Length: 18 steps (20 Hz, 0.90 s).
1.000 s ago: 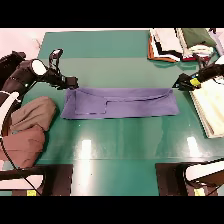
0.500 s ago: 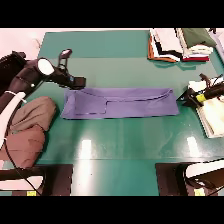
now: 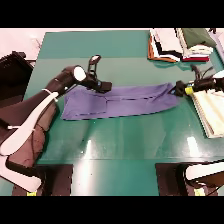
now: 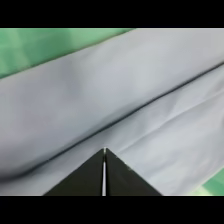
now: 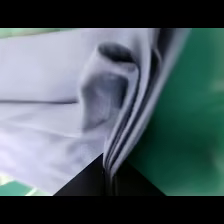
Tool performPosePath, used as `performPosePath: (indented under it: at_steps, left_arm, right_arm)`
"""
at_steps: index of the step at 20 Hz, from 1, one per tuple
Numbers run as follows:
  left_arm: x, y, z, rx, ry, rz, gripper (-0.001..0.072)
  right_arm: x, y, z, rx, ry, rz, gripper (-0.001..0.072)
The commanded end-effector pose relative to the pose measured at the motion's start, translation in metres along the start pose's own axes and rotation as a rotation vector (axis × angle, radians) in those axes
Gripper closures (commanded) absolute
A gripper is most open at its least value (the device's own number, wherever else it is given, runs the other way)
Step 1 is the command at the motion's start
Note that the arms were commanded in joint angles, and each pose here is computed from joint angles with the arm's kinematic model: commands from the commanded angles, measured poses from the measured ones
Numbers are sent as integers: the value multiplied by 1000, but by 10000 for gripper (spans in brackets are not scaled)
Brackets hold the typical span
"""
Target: Fold the shirts.
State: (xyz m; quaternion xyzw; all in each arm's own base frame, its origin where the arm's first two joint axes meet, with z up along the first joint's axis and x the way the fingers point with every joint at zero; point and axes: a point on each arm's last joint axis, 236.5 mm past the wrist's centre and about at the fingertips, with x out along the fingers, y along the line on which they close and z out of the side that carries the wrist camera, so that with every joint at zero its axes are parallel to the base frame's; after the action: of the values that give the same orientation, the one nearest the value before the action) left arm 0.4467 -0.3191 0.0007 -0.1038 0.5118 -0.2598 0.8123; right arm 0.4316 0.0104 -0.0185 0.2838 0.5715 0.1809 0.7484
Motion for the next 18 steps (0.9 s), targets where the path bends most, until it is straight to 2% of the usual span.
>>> performPosePath:
  at_steps: [1,6,12,15,18]
  left_arm:
    - [34,-20,1,19,20,-34,685]
    - [72,-30,-11,11,60,-57,685]
    - [79,-32,-8,-7,48,-70,685]
    - [57,-28,9,9,49,-64,686]
    - [-5,13,54,44,-6,33,686]
  right_arm:
    - [-44,74,21,-147,-73,29,692]
    - [-95,207,25,-348,-200,152,692]
    - [-92,303,0,-497,-199,251,692]
    - [-80,331,-10,-532,-200,287,692]
    - [-63,362,-21,-561,-206,331,692]
